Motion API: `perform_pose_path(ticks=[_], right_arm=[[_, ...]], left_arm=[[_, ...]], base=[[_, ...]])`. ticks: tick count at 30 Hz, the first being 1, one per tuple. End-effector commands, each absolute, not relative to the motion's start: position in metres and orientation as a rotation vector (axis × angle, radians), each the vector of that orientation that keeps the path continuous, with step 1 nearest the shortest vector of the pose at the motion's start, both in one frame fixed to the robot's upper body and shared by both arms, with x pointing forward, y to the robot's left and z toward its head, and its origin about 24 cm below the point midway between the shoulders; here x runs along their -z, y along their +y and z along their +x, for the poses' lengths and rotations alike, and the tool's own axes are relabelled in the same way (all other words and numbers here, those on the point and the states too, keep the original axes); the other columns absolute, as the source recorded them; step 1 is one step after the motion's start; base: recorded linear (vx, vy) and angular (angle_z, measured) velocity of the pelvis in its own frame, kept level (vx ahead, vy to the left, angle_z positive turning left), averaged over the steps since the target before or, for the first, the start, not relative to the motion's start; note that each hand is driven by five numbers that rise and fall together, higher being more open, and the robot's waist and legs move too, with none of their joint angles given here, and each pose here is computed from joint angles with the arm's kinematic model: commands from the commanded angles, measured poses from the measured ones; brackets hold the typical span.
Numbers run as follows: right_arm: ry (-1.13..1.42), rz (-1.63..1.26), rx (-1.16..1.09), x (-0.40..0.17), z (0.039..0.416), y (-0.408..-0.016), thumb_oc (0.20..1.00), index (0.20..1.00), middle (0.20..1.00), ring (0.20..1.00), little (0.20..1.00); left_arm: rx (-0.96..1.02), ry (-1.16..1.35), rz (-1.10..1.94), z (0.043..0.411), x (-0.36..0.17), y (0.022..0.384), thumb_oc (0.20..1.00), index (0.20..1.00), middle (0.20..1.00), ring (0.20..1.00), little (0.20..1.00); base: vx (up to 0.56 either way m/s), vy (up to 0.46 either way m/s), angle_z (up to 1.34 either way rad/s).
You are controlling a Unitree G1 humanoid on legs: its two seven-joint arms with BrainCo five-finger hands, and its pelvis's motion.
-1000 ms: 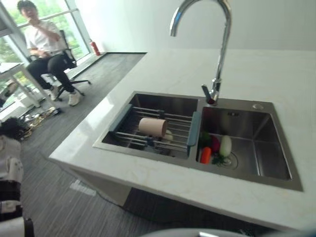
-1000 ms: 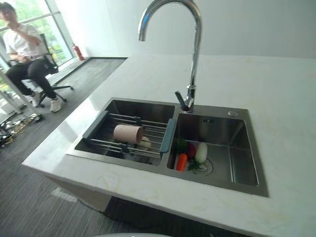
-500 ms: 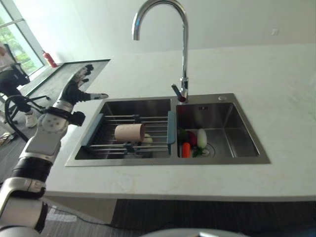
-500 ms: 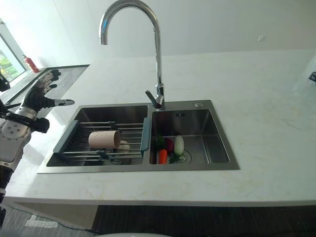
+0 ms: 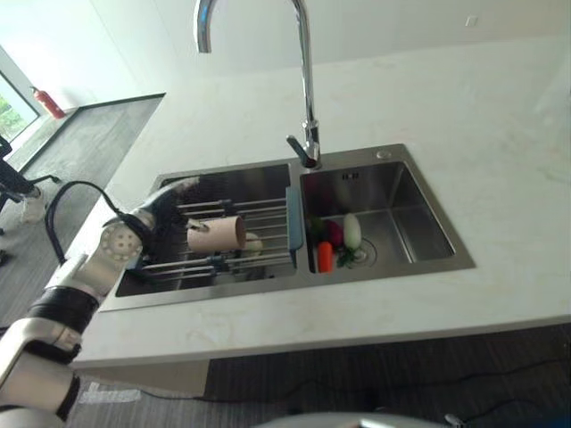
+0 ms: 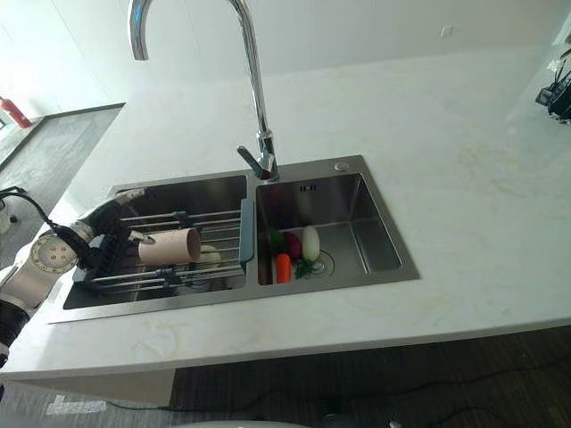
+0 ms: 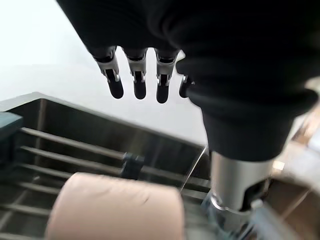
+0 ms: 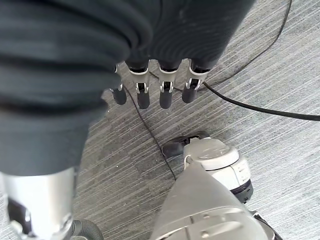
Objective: Place the dishes in the dishwasher.
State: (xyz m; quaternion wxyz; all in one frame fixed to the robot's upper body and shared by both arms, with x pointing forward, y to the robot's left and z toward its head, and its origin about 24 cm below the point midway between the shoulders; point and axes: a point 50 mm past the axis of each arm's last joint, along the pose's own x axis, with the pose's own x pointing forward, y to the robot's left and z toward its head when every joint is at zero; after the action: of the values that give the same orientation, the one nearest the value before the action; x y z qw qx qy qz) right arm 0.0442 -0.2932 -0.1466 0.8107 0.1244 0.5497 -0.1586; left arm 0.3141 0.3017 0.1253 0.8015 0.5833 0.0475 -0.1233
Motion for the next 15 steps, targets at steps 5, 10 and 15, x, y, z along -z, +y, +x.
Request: perform_pose_path(ticks=[5,10,15], right_arm=[[1.123,0.265,0.282,0.143,0.067,-0.292,1.0,1.0,1.0,1.0,1.0],[1.122,0.251,0.274,0.142,0.071,-0.293,1.0,1.0,1.0,1.0,1.0],[1.1,0.257,0.279,0.141,0.074,-0.294,1.0,1.0,1.0,1.0,1.0]], left_arm=[[0.115,-0.043,1.492,0.328,-0.185,0.314,1.0,1.0,1.0,1.0,1.0],[0.074,-0.057,1.6,0.329,-0.187,0.316,1.0,1.0,1.0,1.0,1.0],[0.01,-0.09,1.62,0.33,-0.194,0.32,1.0,1.0,1.0,1.0,1.0]], base=[[-0.01,0.027,0.01],[-0.01,0.043,0.01],[-0.01,0.008,0.0]])
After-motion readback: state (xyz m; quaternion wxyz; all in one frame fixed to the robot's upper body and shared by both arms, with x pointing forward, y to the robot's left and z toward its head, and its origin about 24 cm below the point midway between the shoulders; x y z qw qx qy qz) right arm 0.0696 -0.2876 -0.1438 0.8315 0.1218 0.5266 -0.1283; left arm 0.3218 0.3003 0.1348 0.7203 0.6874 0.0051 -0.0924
